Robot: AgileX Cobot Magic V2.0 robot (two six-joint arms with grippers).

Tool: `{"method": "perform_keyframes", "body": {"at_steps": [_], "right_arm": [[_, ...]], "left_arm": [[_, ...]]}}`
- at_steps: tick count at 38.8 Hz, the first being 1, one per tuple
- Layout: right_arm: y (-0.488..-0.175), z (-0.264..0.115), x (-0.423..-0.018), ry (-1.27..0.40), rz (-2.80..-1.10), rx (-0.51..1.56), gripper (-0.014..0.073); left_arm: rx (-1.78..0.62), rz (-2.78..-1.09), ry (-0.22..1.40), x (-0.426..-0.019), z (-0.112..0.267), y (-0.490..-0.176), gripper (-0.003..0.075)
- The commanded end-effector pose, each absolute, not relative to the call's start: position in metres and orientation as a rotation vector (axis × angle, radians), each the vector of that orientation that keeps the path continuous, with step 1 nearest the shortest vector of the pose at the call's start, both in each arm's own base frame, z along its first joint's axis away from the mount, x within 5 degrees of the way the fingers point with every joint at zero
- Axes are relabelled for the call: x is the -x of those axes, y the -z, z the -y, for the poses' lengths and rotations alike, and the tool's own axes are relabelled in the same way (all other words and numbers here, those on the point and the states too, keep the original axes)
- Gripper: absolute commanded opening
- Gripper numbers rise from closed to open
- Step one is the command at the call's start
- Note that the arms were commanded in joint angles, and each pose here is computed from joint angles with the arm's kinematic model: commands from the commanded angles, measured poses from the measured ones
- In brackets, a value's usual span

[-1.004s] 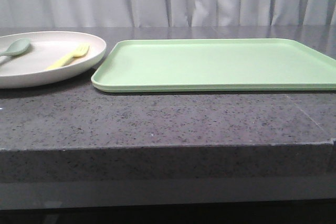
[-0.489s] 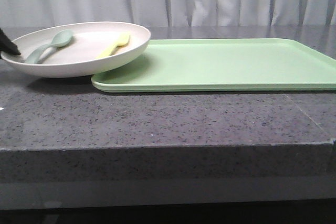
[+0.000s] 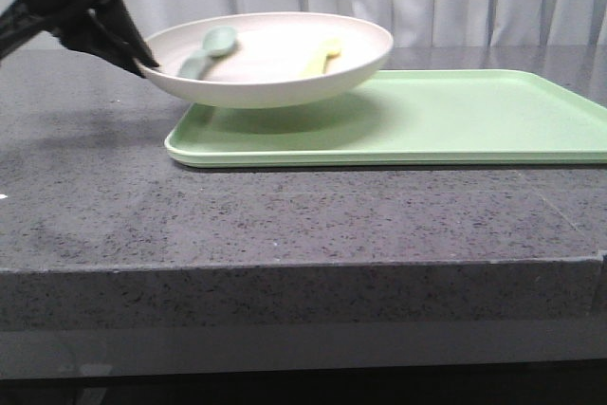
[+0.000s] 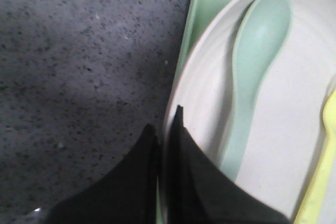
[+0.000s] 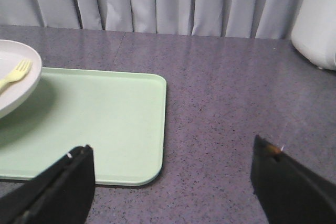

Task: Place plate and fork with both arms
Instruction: 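Lift the plate with the left gripper and slide it onto the tray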

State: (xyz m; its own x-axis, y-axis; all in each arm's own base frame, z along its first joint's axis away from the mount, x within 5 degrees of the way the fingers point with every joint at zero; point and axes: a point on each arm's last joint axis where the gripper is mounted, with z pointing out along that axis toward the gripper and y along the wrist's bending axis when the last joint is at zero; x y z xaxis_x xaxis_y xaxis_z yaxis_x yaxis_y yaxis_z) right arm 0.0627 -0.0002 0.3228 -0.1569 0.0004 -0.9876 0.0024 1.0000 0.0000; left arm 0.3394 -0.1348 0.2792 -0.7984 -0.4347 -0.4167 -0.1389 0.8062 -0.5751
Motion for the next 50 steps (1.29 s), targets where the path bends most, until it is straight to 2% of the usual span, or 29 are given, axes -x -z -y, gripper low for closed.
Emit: {"method": "perform_keyframes", "body": {"at_steps": [1,9,18,28,35,50], "right_arm": [[-0.34,0.001,-0.064,0.022,-1.633,0.003,0.0624],[-0.34,0.001,-0.064,0.022,-1.633,0.003,0.0624],[-0.34,0.001,-0.064,0.022,-1.633,0.003,0.0624],[-0.34,0.001,-0.064,0.022,-1.633,0.003,0.0624],[-0.34,0.001,-0.064,0.022,-1.633,0.003,0.0624],[-0.34,0.001,-0.064,0.022,-1.633,0.003,0.0624]], "left_arm": [[0.464,-2.308,0.787,-0.342,0.154,-0.308,-0.0018],[0.481,-2.312,0.752,-0.346,0.186,-0.308,-0.0018],[0.56,-2.272,0.856,-0.35,0.211,-0.304,-0.0018],[0.61,-2.298,0.87,-0.352,0.22,-0.291,-0.0018],[0.591,-2.339,0.818,-0.352,0.222,-0.281,-0.0018],[0.591,-2.351,0.807,-0.351,0.221,-0.281,-0.0011]]}}
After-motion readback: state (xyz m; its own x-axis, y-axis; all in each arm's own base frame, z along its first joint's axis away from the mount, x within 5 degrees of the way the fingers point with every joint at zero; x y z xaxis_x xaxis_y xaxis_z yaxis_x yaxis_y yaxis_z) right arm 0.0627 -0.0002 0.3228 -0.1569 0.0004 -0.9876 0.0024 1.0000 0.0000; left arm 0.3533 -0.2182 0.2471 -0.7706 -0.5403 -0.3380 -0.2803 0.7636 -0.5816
